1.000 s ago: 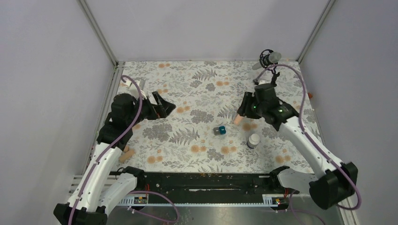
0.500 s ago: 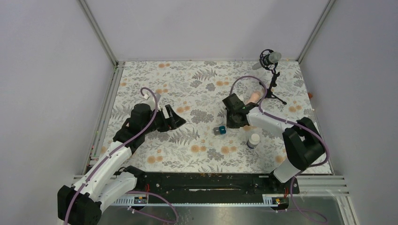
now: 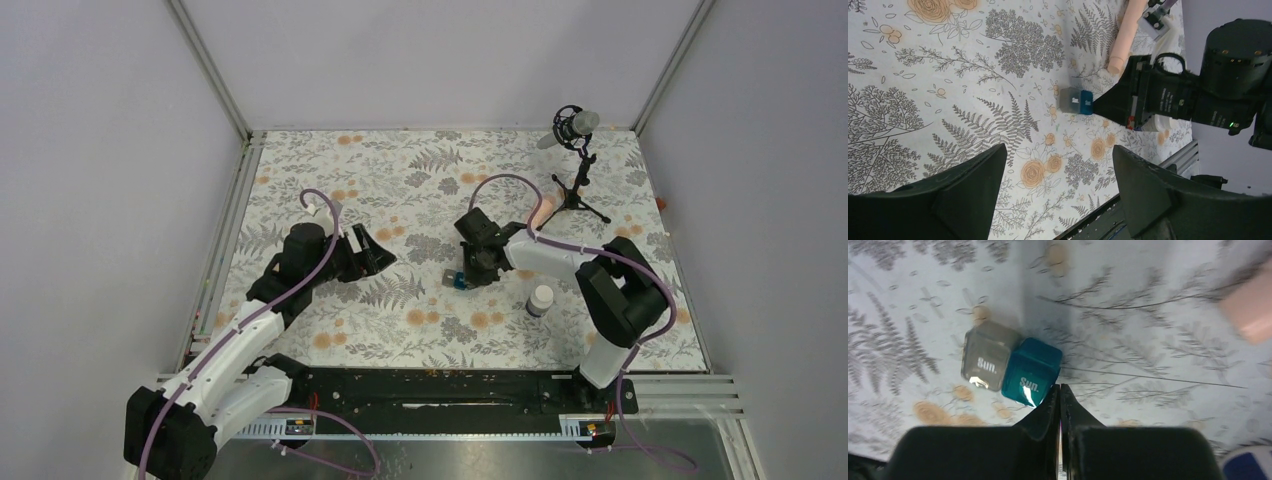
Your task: Sort the pills into containers
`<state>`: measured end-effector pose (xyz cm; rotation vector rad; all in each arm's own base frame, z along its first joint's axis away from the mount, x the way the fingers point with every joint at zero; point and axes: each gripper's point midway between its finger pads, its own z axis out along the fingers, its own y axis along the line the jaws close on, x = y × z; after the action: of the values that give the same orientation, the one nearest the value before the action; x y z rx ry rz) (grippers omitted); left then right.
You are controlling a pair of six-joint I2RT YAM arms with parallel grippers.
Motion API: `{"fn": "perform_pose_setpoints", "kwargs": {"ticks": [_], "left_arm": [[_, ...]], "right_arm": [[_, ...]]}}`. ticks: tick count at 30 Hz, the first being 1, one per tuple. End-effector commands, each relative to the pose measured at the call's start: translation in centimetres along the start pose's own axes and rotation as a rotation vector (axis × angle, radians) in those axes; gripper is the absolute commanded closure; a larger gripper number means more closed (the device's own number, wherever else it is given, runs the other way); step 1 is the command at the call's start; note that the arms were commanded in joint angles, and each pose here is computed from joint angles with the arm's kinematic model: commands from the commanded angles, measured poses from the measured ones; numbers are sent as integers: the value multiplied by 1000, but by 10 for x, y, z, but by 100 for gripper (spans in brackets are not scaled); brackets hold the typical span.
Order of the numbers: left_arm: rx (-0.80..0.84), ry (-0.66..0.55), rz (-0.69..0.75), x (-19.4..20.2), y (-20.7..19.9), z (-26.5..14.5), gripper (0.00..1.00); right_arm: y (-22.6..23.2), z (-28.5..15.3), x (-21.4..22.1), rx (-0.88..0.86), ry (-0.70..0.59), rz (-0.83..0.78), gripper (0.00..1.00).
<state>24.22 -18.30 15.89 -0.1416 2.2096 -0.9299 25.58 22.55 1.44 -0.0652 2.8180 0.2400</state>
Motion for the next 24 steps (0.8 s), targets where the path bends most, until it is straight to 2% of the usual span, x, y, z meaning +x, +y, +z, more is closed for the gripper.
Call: {"fn": "perform_pose_setpoints", "kwargs": {"ticks": [1,4,7,12,17,20,24], "left_arm": [[35,-68,-16,-15,-9,5,21],[31,-83,-31,-17,-9,5,21],[23,-103,-34,-21,-9,3,21],[-8,-142,-29,-26,-4,-3,21],[-28,-182,-35,-31,-1,-8,21],[-43,-202,-39,-33,2,-11,21],[-68,-231,-45,-35,7,-16,21]], "right_arm": [[54,-5,2,-145,32,41,100],[65,-6,-2,-162,17,48,100],[57,-14,-5,-125,-5,22,93],[46,-33,-5,-115,-47,-65,69],[59,-42,-12,-186,-32,-297,51],[60,-34,-18,-161,-7,-448,35],[64,-25,-30,-123,-12,-609,19]]}}
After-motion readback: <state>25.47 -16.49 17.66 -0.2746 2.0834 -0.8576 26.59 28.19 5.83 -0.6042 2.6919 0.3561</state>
